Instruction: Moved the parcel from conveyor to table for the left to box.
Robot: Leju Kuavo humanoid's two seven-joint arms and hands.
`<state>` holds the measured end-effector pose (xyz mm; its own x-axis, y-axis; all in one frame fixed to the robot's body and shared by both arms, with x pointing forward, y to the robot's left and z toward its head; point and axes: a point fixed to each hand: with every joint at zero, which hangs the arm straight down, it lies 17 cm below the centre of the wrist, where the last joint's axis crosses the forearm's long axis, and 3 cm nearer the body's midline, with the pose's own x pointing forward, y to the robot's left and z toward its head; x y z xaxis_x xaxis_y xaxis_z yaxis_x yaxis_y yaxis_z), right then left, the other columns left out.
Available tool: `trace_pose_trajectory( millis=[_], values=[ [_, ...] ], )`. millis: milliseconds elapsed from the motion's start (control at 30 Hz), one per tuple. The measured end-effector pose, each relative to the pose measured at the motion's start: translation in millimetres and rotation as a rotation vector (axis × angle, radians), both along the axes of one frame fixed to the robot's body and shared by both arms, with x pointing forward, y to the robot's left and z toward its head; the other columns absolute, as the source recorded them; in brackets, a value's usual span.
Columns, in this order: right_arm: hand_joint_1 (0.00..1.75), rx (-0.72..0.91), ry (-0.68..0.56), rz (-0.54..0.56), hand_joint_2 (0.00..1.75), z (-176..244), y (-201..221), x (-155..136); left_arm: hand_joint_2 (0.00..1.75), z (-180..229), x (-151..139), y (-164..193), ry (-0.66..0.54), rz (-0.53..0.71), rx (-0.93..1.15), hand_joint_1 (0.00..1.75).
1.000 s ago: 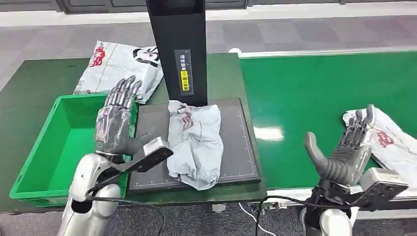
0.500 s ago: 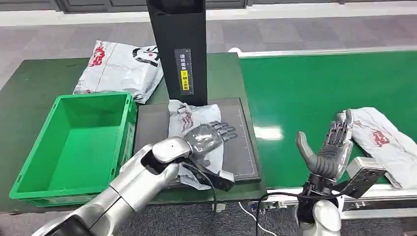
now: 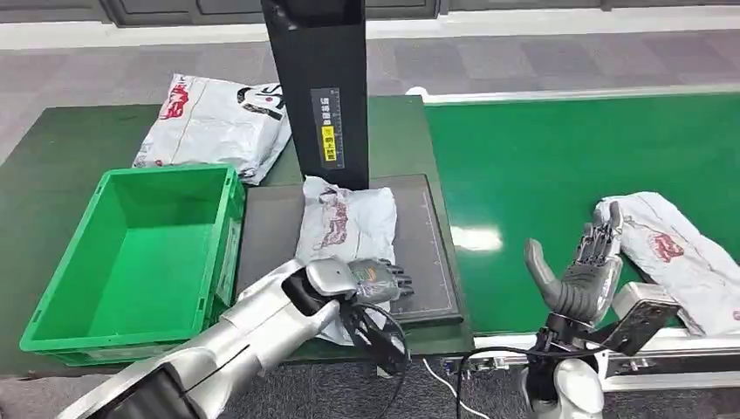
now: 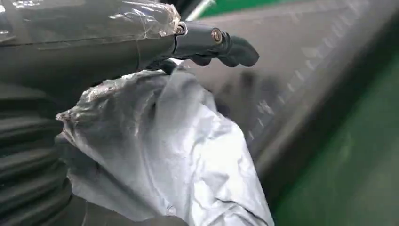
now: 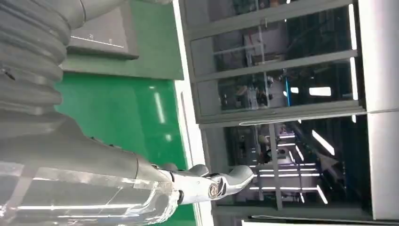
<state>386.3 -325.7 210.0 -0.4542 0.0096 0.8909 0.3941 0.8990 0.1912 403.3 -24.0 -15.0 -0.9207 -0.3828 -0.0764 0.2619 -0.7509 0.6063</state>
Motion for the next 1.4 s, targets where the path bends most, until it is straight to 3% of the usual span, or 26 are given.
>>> trace_pose_trajectory(
  millis=[100, 133, 1100, 1267, 1400],
  values=[
    [0.00, 0.005, 0.004, -0.004, 1.75, -3.6, 0.4, -2.1, 1.75, -11.6, -3.4, 13.9, 0.004, -0.008, 0.063, 1.17],
    [0.00, 0.005, 0.001, -0.003, 1.75, -3.3, 1.9, -1.8, 1.75, -12.0, -3.0, 15.6, 0.005, -0.007, 0.067, 1.75],
    [0.00, 0.020, -0.035, 0.033, 1.75, -1.8, 10.9, 22.1, 1.75, 21.3, 35.5, 23.8, -0.062, -0.007, 0.058, 1.75],
    [0.00, 0.019, -0.033, 0.030, 1.75, -4.3, 7.9, 21.1, 1.75, 51.5, 59.2, 11.4, -0.118, 0.007, -0.070, 1.75],
    [0.00, 0.021, -0.014, 0.028, 1.75, -11.2, 4.2, 14.5, 1.75, 100.5, 97.8, 14.6, -0.183, 0.072, -0.198, 1.75]
  ],
)
